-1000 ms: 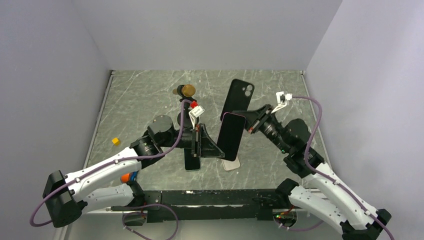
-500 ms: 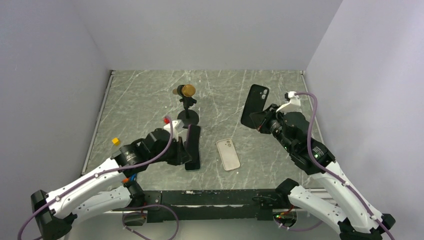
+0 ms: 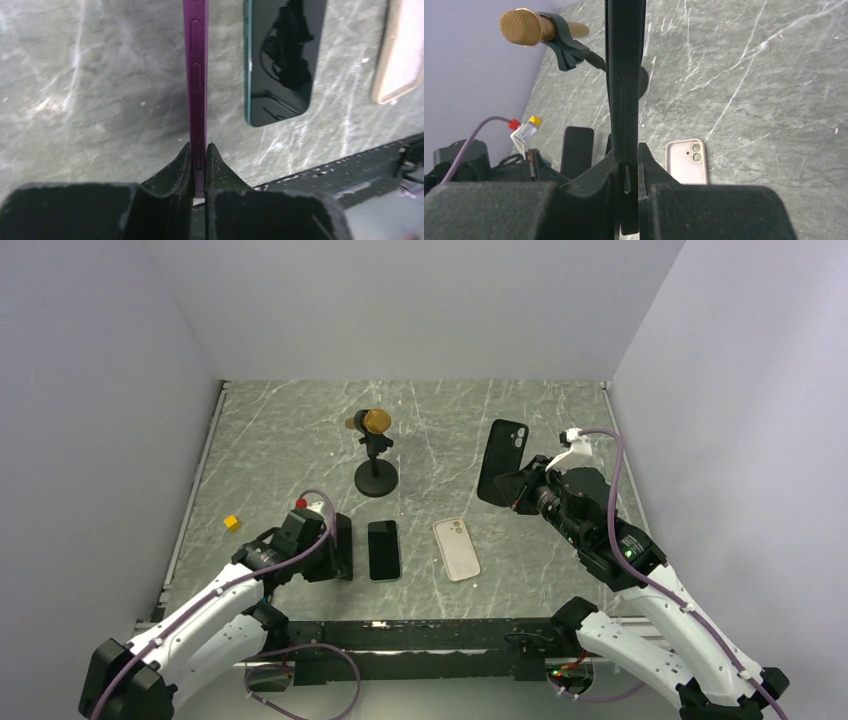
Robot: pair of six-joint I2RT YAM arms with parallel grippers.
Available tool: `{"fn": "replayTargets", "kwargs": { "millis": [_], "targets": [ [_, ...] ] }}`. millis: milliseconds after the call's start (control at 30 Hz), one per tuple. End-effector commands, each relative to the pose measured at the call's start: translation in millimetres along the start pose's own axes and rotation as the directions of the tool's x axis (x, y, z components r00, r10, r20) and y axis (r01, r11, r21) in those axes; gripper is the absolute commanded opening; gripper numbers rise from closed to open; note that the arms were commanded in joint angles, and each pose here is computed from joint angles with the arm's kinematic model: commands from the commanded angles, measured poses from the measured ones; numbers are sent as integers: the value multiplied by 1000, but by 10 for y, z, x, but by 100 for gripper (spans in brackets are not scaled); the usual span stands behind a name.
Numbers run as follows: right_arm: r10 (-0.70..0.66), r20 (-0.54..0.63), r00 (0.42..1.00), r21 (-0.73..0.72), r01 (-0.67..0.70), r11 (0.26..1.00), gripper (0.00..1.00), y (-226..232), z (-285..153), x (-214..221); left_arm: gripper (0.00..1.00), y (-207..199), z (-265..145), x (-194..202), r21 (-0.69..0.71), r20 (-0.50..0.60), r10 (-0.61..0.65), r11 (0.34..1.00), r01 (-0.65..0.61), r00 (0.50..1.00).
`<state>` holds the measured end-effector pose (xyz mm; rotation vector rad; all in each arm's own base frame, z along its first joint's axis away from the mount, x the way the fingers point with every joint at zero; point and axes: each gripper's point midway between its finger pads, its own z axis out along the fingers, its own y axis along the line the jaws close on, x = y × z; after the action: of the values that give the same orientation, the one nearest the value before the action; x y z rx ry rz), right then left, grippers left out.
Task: Take the phone out of the phone case
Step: Place the phone at the center of the board.
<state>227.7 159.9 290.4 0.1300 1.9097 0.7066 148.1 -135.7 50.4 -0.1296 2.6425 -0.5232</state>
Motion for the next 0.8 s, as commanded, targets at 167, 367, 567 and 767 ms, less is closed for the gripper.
{"fn": "replayTargets", "kwargs": {
  "millis": [167, 367, 567, 767],
  "targets": [
    [-5, -14, 1000, -57, 5, 998, 0, 83, -2, 41, 0, -312, 103, -94, 262, -37, -20, 965, 29, 999],
    [-2, -30, 1000, -71, 0, 998, 0, 87, 15, 110, 0, -260, 131, 37, 254, -141, -97, 958, 130, 985],
    [-4, -26, 1000, -72, 2, 997, 0, 84, 10, 107, 0, -230, 124, 98, 205, -213, -118, 965, 163, 970],
    [-5, -37, 999, -67, 2, 998, 0, 57, 10, 150, 2, -141, 154, 128, 147, -226, -139, 974, 175, 964]
  ]
}}
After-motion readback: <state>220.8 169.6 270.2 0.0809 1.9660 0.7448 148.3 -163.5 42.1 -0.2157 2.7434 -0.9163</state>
